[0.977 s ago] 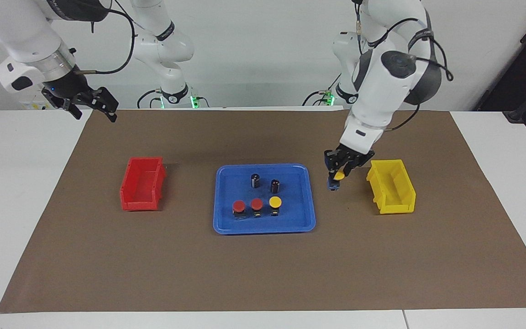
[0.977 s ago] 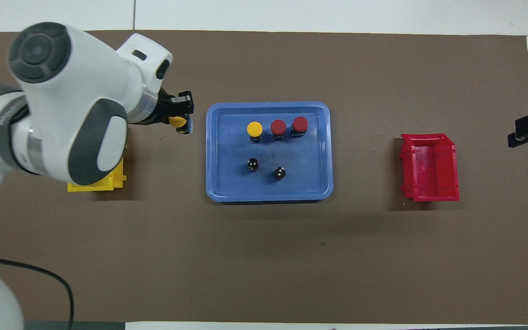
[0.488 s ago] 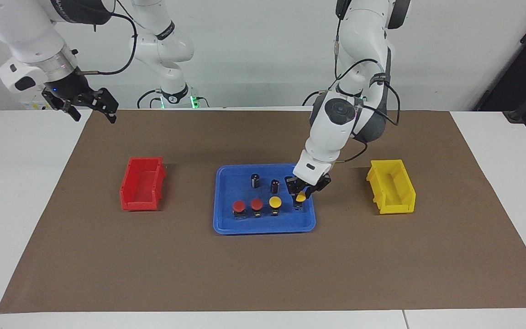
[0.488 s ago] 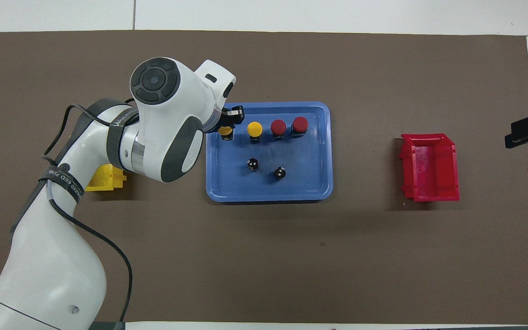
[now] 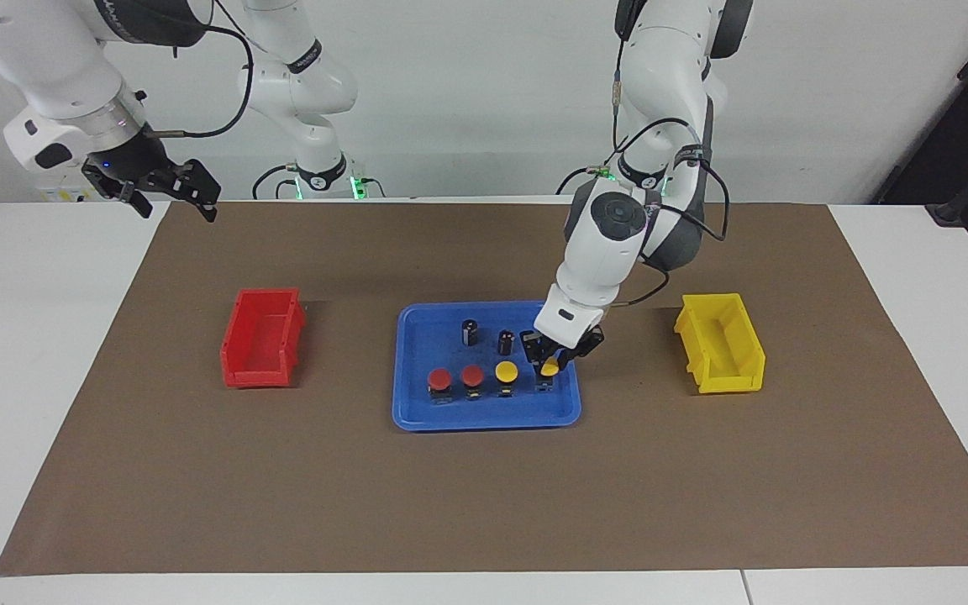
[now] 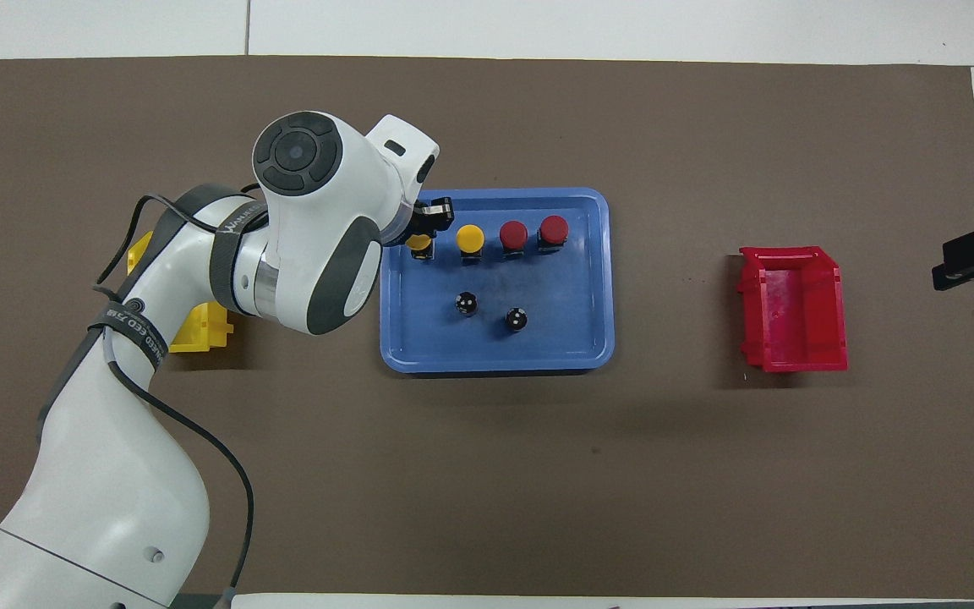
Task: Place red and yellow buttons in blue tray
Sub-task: 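Carry the yellow button with the left gripper and lower it into the tray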
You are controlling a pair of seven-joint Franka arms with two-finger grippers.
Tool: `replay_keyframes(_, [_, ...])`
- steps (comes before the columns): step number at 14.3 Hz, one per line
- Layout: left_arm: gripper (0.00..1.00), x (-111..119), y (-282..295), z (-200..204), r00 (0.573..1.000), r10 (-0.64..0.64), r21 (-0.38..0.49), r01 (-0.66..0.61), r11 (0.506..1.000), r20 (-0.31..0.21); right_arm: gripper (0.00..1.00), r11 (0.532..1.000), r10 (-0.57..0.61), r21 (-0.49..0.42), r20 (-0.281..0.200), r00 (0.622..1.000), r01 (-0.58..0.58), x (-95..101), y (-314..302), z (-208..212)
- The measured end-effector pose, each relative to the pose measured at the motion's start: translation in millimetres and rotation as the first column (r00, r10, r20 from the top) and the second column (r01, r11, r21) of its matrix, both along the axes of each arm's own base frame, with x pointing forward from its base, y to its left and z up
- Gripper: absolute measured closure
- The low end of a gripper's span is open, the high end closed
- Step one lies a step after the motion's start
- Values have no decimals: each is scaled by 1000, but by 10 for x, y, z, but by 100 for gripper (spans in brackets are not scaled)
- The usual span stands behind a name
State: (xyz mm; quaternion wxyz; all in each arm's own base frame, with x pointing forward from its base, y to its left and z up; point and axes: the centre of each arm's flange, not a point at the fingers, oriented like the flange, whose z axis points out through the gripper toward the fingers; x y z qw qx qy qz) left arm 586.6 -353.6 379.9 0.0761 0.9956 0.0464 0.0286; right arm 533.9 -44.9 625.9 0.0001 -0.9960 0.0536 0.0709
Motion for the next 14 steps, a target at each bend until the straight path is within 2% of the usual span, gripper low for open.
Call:
replay_keyframes(9, [58, -12, -76, -143, 1000, -6, -2, 6, 1000, 9, 0, 1000, 18, -22, -11, 1000, -19, -3, 68, -29])
replay_keyframes(10, [51, -19, -86, -153, 1000, -7, -2, 7, 1000, 9, 0, 999, 23, -22, -7, 1000, -23, -9, 63, -9])
replay_keyframes(12, [28, -26, -99, -179, 1000, -8, -2, 8, 1000, 9, 0, 999, 28, -24, 2, 1000, -28, -18, 42, 17])
replay_keyframes(13, [22, -25, -100, -182, 1000, -8, -2, 8, 1000, 10, 0, 999, 34, -24, 7, 999, -34, -15, 15, 23])
replay_keyframes(14, [21, -24, -101, -180, 1000, -8, -3, 8, 1000, 10, 0, 999, 43, -22, 12, 999, -43, -11, -17, 27])
